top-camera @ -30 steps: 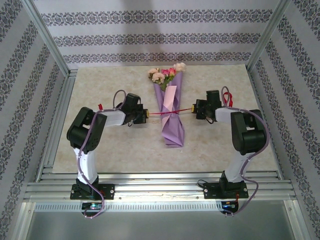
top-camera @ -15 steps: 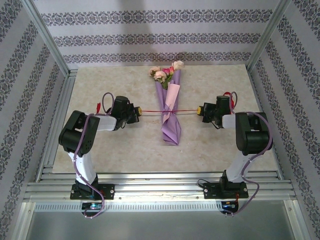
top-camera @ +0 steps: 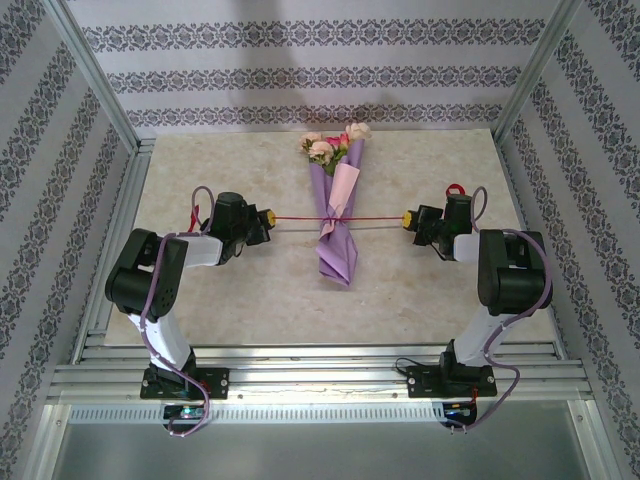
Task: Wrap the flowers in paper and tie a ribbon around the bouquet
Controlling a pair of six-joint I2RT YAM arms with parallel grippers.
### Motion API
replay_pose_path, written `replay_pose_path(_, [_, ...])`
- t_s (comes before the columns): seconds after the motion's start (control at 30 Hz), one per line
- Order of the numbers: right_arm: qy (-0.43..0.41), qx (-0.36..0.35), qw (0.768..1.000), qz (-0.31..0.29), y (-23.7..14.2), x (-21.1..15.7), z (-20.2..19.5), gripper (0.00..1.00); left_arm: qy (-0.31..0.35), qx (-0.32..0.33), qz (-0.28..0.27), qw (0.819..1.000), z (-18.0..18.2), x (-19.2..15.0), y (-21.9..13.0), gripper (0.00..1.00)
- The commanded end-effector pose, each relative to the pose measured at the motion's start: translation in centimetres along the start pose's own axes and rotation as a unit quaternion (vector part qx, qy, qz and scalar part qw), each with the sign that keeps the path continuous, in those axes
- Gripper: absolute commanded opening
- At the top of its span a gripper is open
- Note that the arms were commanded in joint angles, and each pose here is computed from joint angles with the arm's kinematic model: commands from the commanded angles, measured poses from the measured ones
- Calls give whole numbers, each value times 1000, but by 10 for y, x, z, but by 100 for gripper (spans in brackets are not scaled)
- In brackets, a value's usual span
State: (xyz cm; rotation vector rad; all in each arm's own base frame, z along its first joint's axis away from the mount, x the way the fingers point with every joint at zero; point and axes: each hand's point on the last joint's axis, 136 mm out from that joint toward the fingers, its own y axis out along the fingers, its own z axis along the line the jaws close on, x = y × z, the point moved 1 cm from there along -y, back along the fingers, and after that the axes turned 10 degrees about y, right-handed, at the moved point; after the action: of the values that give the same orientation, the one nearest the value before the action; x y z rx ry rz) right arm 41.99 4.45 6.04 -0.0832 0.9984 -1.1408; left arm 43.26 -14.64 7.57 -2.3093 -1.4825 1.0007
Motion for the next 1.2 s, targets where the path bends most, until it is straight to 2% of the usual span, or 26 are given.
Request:
replay_pose_path(0.0, [13, 87, 992, -88, -20, 39, 41, 0, -25, -50, -93, 994, -24, 54, -22, 0])
replay_pose_path(0.23, [14, 104, 990, -98, -39, 54, 52, 0, -36, -54, -110, 992, -22, 72, -42, 0])
replay_pose_path(0.47, [5, 90, 992, -83, -20, 35, 44, 0, -23, -41, -75, 996, -22, 52, -21, 0])
replay_pose_path(0.7, [7, 103, 990, -101, -42, 54, 52, 0, -26, -34, -97, 994, -17, 66, -44, 0])
replay_pose_path(0.93, [-6, 76, 994, -79, -14, 26, 38, 0, 1, -11, -61, 998, -16, 35, -16, 0])
replay_pose_path(1.17, [-56, 30, 997, -52, -11, -17, 23, 0, 74, 8, 10, 997, -23, -30, 2, 0])
